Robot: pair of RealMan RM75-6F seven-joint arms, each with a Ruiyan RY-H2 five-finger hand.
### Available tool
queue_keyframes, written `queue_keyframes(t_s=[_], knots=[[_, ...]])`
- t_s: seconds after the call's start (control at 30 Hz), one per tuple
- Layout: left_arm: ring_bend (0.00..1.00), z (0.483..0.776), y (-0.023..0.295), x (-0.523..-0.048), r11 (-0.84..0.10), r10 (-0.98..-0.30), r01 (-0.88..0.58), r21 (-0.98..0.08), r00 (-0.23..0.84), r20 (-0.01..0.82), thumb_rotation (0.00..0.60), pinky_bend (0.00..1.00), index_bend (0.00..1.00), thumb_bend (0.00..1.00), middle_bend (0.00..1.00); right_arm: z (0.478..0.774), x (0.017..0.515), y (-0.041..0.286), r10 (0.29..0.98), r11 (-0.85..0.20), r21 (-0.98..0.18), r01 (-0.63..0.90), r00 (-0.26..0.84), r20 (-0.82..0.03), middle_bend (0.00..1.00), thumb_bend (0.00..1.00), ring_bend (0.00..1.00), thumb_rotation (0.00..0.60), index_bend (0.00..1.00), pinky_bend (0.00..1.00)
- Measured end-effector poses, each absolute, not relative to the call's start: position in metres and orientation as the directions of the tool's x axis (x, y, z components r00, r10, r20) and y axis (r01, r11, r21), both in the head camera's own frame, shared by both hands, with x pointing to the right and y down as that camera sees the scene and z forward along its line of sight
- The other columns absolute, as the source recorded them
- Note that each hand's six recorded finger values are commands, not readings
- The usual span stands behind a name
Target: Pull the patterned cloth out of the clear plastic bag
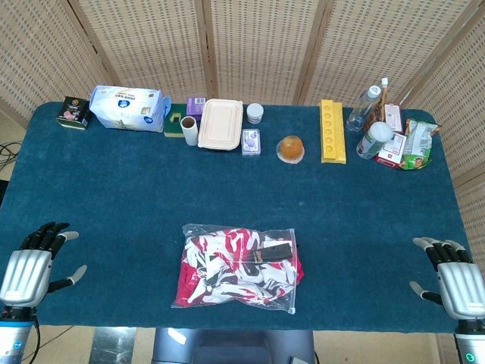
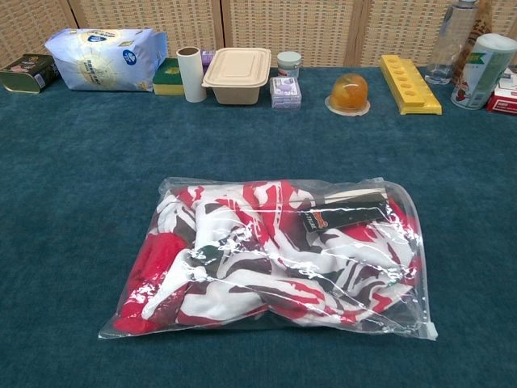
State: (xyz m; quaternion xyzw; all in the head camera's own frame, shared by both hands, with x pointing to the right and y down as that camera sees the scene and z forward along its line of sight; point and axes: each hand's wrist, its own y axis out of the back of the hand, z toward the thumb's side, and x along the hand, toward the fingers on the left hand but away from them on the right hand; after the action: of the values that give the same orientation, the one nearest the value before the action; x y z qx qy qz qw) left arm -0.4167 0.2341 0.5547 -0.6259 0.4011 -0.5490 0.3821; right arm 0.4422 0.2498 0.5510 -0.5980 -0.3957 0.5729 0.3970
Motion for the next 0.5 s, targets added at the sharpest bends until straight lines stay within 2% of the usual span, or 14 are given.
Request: queue_keyframes(t_s=[0.5], knots=[[0.15, 0.5517, 0.2337, -0.4163, -0.389, -0.92, -0.09, -0.917, 0.083, 0.382, 0.6, 0.24, 0.31, 0.17, 0.22, 0.5494, 0.4426, 0.2523, 0.931, -0.364, -0.931, 0.03, 0.032, -0.363, 0.28, 0.06, 0.27, 0.6, 0.24, 0.2]])
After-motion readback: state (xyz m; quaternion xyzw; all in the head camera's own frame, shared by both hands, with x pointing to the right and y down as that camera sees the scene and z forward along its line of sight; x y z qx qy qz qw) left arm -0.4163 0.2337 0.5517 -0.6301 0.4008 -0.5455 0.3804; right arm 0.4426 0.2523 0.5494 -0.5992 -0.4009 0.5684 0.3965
